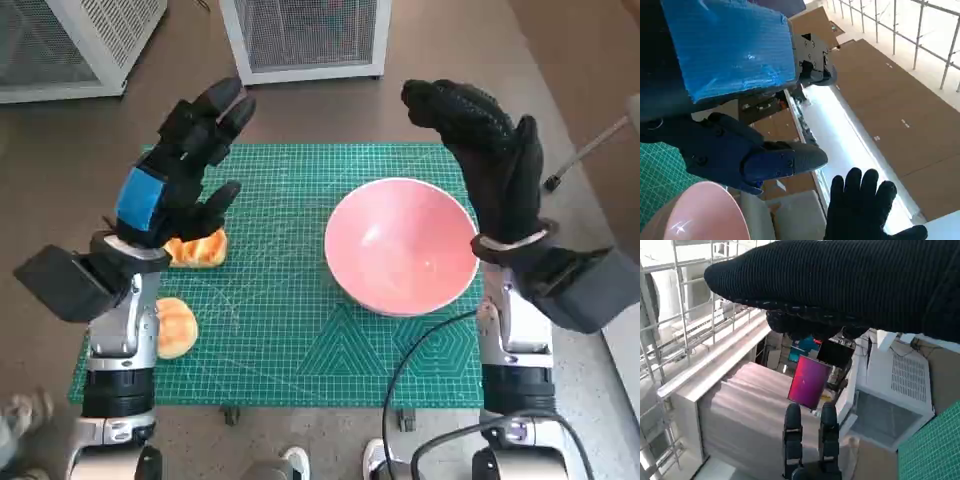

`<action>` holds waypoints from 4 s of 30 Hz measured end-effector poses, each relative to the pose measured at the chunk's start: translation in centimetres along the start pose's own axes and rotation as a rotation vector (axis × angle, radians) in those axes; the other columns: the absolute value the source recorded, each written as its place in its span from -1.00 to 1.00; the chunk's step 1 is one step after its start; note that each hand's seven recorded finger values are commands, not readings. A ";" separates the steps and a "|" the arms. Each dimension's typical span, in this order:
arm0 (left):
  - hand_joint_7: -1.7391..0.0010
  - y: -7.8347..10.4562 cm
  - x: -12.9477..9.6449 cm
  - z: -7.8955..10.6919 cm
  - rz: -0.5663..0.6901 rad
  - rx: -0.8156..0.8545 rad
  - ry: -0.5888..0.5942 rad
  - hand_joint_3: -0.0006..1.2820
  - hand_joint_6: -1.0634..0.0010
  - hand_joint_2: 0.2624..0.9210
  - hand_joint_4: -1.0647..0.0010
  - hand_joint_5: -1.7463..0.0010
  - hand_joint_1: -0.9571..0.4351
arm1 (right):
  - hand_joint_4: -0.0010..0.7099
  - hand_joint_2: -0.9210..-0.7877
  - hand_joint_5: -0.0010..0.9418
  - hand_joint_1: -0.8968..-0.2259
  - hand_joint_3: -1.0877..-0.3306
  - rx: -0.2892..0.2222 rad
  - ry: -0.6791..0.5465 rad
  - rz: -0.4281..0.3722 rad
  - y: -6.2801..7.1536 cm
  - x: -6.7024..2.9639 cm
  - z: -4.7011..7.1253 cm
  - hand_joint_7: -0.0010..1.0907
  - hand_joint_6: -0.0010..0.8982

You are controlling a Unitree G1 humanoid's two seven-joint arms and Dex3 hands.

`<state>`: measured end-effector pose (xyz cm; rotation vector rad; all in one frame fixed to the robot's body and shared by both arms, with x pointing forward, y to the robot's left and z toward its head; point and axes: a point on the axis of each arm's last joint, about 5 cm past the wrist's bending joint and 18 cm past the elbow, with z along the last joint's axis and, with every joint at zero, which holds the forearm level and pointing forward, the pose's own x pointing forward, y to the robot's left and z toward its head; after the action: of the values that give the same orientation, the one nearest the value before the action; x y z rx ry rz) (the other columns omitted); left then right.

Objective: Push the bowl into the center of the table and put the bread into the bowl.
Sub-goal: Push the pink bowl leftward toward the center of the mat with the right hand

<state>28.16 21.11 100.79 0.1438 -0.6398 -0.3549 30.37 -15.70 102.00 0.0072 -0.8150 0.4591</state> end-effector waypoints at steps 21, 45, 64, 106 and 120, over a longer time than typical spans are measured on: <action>0.56 -0.2 0.1 -0.1 0.002 -0.013 0.001 -0.29 0.79 1.00 0.45 1.00 -0.54 | -0.45 -1.00 -0.99 -0.34 -0.02 -0.005 0.002 0.003 -0.2 -0.06 0.0 -0.17 -1.00; 0.44 -0.2 1.1 0.3 -0.006 -0.018 -0.004 -0.30 0.86 1.00 0.45 1.00 -0.54 | -0.45 -1.00 -1.00 -0.35 -0.02 0.002 0.003 0.011 -0.1 -0.21 0.0 -0.18 -1.00; 0.42 -0.2 1.0 0.4 -0.006 -0.017 -0.005 -0.31 0.88 1.00 0.45 1.00 -0.54 | -0.44 -1.00 -0.99 -0.33 0.02 -0.030 0.074 -0.087 -3.0 -2.67 -1.1 -0.20 -0.98; 0.45 -0.2 0.6 0.1 0.006 0.002 -0.007 -0.31 0.88 1.00 0.46 1.00 -0.57 | -0.50 -1.00 -1.00 -0.18 -0.22 0.049 0.736 -0.509 -2.4 -10.29 -8.0 -0.56 -0.79; 0.47 0.3 -0.1 0.2 0.014 0.024 0.007 -0.32 0.86 1.00 0.45 1.00 -0.56 | -0.49 -1.00 -0.99 -0.16 -0.25 0.188 0.783 -0.494 0.3 -9.40 -9.2 -0.59 -0.74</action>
<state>28.05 21.43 100.98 0.1632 -0.6382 -0.3333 31.11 -17.42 88.95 0.1882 0.0152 0.0433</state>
